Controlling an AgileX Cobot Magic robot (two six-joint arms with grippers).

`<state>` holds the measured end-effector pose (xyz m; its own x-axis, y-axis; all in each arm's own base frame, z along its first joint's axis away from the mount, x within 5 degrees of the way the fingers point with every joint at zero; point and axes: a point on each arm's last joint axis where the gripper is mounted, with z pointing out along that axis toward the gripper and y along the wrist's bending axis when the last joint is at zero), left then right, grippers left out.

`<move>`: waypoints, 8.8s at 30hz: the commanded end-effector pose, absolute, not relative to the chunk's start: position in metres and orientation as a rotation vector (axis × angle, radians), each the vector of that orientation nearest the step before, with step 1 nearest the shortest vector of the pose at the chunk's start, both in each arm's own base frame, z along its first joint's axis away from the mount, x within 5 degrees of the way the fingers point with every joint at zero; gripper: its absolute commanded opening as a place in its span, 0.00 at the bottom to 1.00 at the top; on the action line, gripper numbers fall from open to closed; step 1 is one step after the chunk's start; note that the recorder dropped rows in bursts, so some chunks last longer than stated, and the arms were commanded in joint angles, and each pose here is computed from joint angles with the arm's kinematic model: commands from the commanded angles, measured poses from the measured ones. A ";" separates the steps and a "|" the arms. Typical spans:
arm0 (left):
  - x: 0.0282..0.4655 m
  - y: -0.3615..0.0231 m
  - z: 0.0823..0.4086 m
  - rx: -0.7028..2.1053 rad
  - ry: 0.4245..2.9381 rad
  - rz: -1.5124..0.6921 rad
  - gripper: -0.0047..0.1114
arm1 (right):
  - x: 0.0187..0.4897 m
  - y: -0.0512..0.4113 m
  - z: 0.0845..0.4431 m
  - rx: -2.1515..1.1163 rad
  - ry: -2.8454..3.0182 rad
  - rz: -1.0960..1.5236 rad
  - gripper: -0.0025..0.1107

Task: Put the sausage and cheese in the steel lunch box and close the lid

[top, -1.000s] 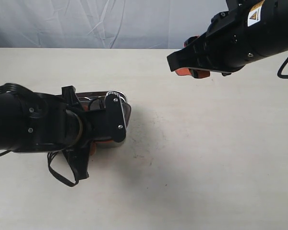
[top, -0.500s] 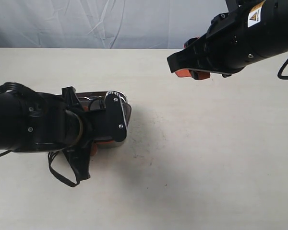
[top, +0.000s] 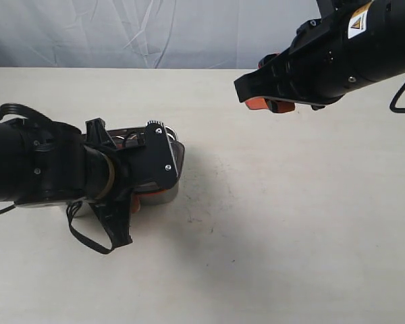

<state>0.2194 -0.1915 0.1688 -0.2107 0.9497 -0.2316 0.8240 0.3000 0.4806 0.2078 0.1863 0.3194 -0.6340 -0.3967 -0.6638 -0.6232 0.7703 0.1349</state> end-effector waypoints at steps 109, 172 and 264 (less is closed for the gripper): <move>0.225 -0.164 0.158 1.226 2.480 0.255 0.45 | 0.234 0.256 0.200 -0.305 2.498 0.976 0.01; 0.188 -0.114 0.254 0.877 2.459 0.360 0.35 | 0.217 0.263 0.183 -0.525 2.640 1.085 0.01; 0.206 -0.068 0.264 0.405 2.471 0.652 0.04 | 0.222 0.314 0.158 -0.630 2.653 1.083 0.01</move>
